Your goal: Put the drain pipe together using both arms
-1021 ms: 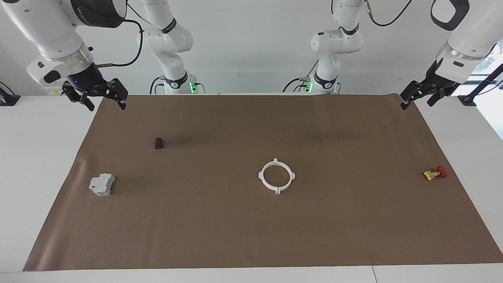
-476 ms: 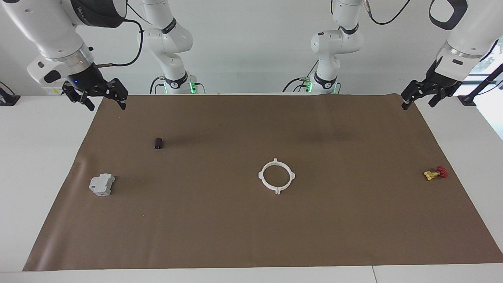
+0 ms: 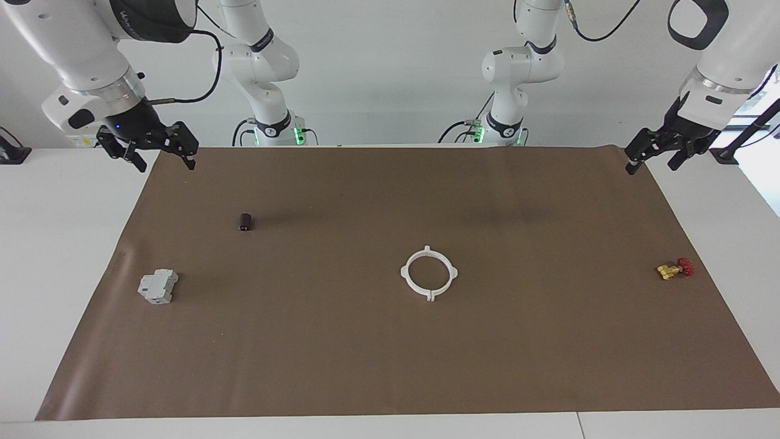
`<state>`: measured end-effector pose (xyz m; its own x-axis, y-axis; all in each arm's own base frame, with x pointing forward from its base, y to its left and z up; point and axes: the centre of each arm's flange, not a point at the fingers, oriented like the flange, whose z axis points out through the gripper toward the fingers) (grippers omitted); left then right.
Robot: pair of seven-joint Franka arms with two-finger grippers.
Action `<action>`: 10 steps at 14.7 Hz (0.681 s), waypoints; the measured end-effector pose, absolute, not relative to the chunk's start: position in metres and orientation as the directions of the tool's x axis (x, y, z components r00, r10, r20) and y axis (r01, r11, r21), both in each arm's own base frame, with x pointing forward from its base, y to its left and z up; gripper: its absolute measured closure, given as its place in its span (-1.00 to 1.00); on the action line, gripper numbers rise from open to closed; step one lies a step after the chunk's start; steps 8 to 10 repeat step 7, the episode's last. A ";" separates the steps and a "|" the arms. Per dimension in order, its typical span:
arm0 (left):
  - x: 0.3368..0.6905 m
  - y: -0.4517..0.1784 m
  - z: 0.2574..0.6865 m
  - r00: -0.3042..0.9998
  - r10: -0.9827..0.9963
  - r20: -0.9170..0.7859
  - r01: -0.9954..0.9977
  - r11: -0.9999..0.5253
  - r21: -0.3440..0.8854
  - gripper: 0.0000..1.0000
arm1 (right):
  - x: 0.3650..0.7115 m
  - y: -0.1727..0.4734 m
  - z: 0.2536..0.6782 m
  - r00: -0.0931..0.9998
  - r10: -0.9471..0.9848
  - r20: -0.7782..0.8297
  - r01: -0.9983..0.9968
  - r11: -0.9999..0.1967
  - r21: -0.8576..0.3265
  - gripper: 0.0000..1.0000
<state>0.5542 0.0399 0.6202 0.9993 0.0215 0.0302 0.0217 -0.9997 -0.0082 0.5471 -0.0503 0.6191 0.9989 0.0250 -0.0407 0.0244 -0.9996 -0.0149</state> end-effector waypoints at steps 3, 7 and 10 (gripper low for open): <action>0.557 0.039 0.615 1.000 0.020 0.021 0.020 -1.000 -0.008 -1.00 | 0.547 -0.050 0.619 0.999 0.026 -0.041 0.025 -1.000 -0.015 -1.00; 0.557 0.039 0.615 1.000 0.019 0.019 0.019 -1.000 -0.008 -1.00 | 0.547 -0.050 0.619 0.999 0.026 -0.041 0.025 -1.000 -0.015 -1.00; 0.557 0.039 0.615 1.000 0.019 0.019 0.019 -1.000 -0.008 -1.00 | 0.547 -0.050 0.619 0.999 0.026 -0.041 0.025 -1.000 -0.015 -1.00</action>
